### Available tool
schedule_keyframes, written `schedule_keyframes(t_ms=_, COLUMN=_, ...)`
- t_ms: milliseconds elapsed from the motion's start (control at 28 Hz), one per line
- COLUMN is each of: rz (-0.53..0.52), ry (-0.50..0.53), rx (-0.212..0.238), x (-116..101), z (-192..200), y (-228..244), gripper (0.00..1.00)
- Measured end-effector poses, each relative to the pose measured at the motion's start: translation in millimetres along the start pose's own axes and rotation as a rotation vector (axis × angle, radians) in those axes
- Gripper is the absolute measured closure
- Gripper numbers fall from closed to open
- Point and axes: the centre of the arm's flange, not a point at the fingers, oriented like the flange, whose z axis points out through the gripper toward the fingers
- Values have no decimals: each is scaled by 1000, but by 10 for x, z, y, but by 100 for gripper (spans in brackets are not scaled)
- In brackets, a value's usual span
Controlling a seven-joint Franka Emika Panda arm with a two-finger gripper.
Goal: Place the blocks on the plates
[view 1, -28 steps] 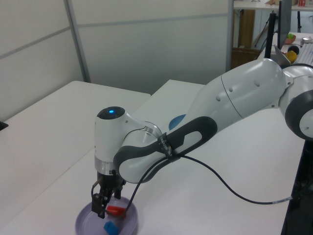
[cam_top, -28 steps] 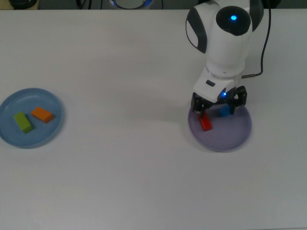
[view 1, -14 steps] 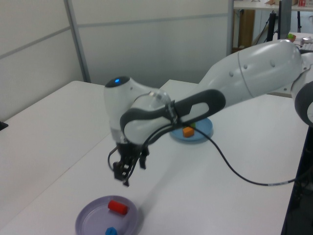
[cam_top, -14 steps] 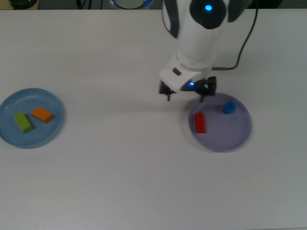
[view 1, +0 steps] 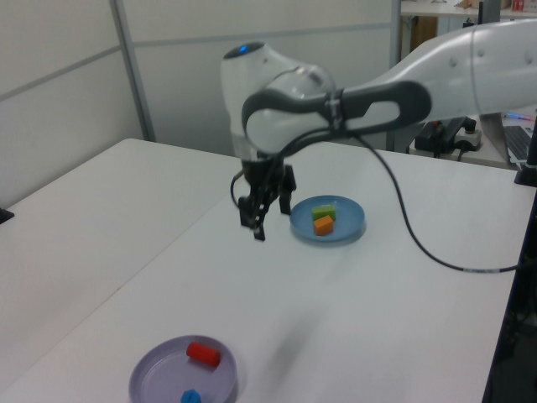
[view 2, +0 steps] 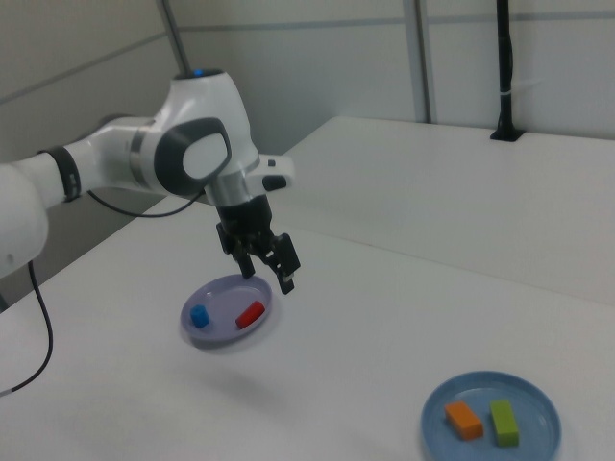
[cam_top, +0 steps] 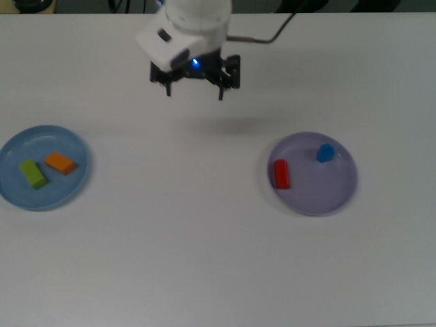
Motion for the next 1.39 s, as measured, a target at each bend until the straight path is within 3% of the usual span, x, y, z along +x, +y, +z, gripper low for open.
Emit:
schedule_keyframes(t_ms=214, rz=29, ry=6, rx=7, x=-144, z=-298, y=290, gripper=0)
schedule_keyframes(t_ms=857, rz=8, ry=12, rx=7, x=-167, z=-370, y=538, gripper=0)
schedule_keyframes(t_ms=1393, rz=47, ry=60, rx=35, x=-284, z=-645, y=1084, gripper=0)
